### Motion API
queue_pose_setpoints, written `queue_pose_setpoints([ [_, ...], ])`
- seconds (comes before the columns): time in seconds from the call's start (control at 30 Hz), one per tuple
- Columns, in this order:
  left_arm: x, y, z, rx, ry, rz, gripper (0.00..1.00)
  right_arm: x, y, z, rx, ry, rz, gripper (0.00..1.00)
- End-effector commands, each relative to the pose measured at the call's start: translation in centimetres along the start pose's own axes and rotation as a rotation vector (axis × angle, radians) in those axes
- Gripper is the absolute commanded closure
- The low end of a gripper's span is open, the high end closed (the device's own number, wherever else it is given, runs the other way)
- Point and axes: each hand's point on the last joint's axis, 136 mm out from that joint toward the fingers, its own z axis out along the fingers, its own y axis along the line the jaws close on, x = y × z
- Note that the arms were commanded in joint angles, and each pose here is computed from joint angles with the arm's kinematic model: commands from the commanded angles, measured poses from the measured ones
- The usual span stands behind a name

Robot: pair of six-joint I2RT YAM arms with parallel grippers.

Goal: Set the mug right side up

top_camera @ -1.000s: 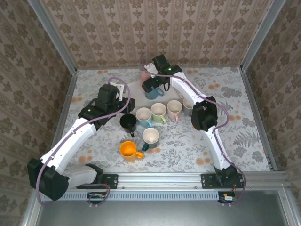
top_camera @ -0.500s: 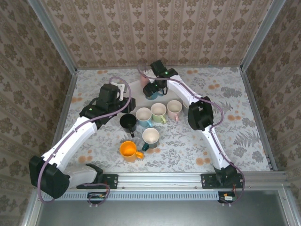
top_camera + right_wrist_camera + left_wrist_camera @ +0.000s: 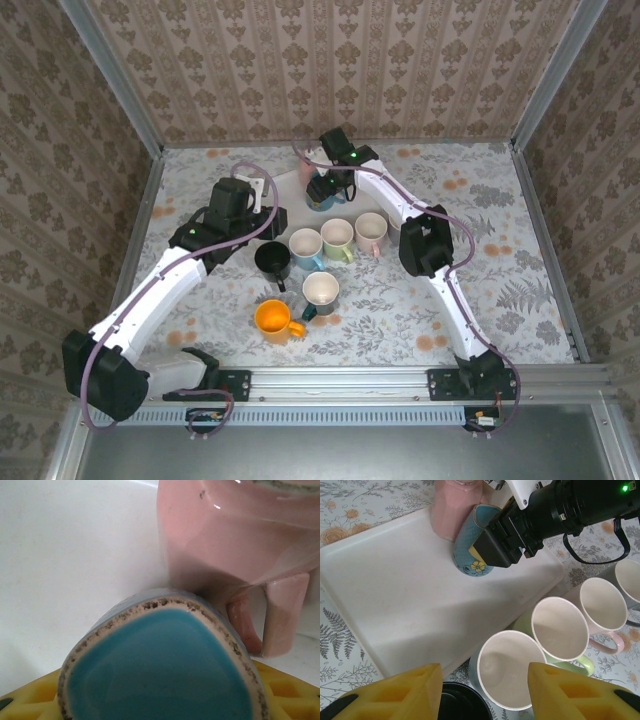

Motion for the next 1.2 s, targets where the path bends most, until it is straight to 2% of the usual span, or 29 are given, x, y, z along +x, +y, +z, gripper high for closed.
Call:
queue_pose_setpoints([
  [0.0, 0.2, 0.5, 0.2, -0.013, -0.001, -0.009, 0.5, -1.0, 0.7, -2.0, -0.035, -0.027, -0.007, 0.7],
  [0.2, -0.4, 0.7, -0.6, -0.032, -0.028, 0.019, 0.51, -6.7, 1.6, -9.4, -0.055, -0.231, -0.012, 0.72],
  [0.33, -1.4, 0.3, -2.2, -0.025, -0.063, 0.048, 0.51, -9.8, 2.5, -15.1, -0.119, -0.368, 0.01, 0.73],
  [0.57, -3.7, -1.5, -5.4, 0.046, -0.156, 0.06, 0.5, -13.4, 2.9, -25.7, -0.198, -0.574, 0.138, 0.73],
  [0.63, -4.2, -2.9, -6.3, 0.12, -0.185, 0.067, 0.48, -14.0, 2.4, -28.8, -0.223, -0.642, 0.239, 0.73],
  [0.7, -4.4, -4.2, -6.9, 0.184, -0.199, 0.064, 0.36, -14.2, 1.4, -31.6, -0.26, -0.719, 0.383, 0.72],
  [0.73, -4.6, -4.9, -7.1, 0.222, -0.204, 0.058, 0.33, -14.0, 0.6, -33.1, -0.292, -0.769, 0.472, 0.72],
  [0.87, -5.4, -8.2, -8.0, 0.423, -0.232, 0.025, 0.29, -12.2, -2.1, -38.4, -0.458, -0.985, 0.768, 0.75],
  [1.07, -8.1, -12.5, -8.8, 0.748, -0.317, -0.135, 0.26, -8.5, -3.4, -42.8, -0.641, -1.137, 1.017, 0.79],
  [1.17, -9.4, -15.1, -9.2, 0.909, -0.333, -0.184, 0.24, -6.5, -3.4, -43.6, -0.69, -1.179, 1.108, 0.79],
])
